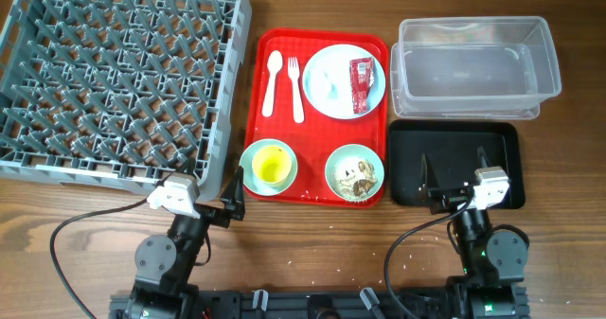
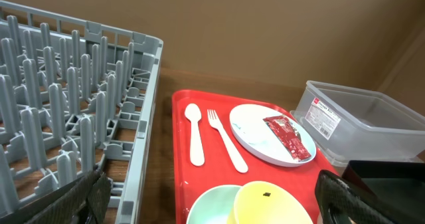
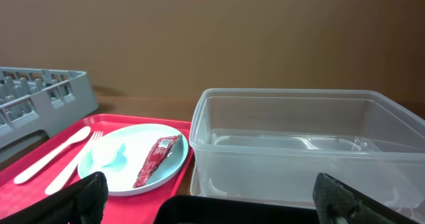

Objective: Sort waste into correct bins and load items into the dishwasher rack
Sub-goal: 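Reach the right gripper to the red wrapper on the plate and grasp it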

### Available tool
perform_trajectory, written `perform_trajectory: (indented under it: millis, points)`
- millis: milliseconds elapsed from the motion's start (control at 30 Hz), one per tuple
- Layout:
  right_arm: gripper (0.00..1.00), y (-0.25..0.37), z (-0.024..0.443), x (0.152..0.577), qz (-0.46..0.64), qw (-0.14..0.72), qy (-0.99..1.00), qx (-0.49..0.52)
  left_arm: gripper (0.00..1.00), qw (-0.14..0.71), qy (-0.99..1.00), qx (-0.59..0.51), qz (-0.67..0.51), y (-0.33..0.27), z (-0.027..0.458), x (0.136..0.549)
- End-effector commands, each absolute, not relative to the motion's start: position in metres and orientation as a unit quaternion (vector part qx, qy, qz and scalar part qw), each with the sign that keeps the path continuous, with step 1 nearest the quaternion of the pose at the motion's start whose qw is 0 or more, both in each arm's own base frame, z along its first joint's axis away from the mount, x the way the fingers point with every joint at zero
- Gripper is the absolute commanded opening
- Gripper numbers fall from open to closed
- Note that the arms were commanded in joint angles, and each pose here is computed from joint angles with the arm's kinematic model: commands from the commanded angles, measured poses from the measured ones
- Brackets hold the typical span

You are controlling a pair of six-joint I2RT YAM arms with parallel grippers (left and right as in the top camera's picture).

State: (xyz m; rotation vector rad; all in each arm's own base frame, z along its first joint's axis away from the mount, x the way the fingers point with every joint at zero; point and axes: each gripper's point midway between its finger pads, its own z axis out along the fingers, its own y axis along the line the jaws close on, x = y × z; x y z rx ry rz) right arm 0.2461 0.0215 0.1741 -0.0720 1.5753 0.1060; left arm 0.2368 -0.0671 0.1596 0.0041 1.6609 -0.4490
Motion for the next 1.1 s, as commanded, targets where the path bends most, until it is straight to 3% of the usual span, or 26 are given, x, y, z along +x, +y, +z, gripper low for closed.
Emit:
perform_trajectory:
  millis: [0, 500, 600, 700, 800, 933, 1000, 1067]
  points:
    - [1.00, 0.020, 0.176, 0.246, 0.046, 0.707, 0.705, -0.027, 1.00, 0.655, 0.731, -0.003, -0.192, -0.064, 0.158, 0.238]
    - [1.00, 0.022, 0.176, 0.246, 0.051, 0.707, 0.704, -0.031, 1.00, 0.662, 0.717, 0.017, -0.215, -0.073, 0.168, 0.235]
    - [1.00, 0.047, 0.177, 0.241, 0.171, 0.689, 0.704, -0.015, 1.00, 0.656, 0.679, 0.117, -0.309, -0.115, 0.188, 0.214]
    - [1.00, 0.057, 0.177, 0.239, 0.298, 0.644, 0.700, 0.075, 1.00, 0.655, 0.664, 0.089, -0.349, -0.116, 0.204, 0.211]
    - [1.00, 0.083, 0.210, 0.223, 0.349, 0.646, 0.679, -0.001, 1.00, 0.670, 0.646, 0.085, -0.356, -0.113, 0.237, 0.204]
    - [1.00, 0.087, 0.308, 0.191, 0.293, 0.711, 0.633, -0.089, 1.00, 0.674, 0.671, 0.029, -0.309, -0.089, 0.303, 0.199]
    - [1.00, 0.078, 0.332, 0.189, 0.245, 0.695, 0.670, -0.086, 1.00, 0.644, 0.709, 0.026, -0.285, -0.086, 0.323, 0.201]
    - [1.00, 0.058, 0.334, 0.197, 0.171, 0.625, 0.759, -0.057, 1.00, 0.588, 0.771, 0.000, -0.243, -0.077, 0.333, 0.210]
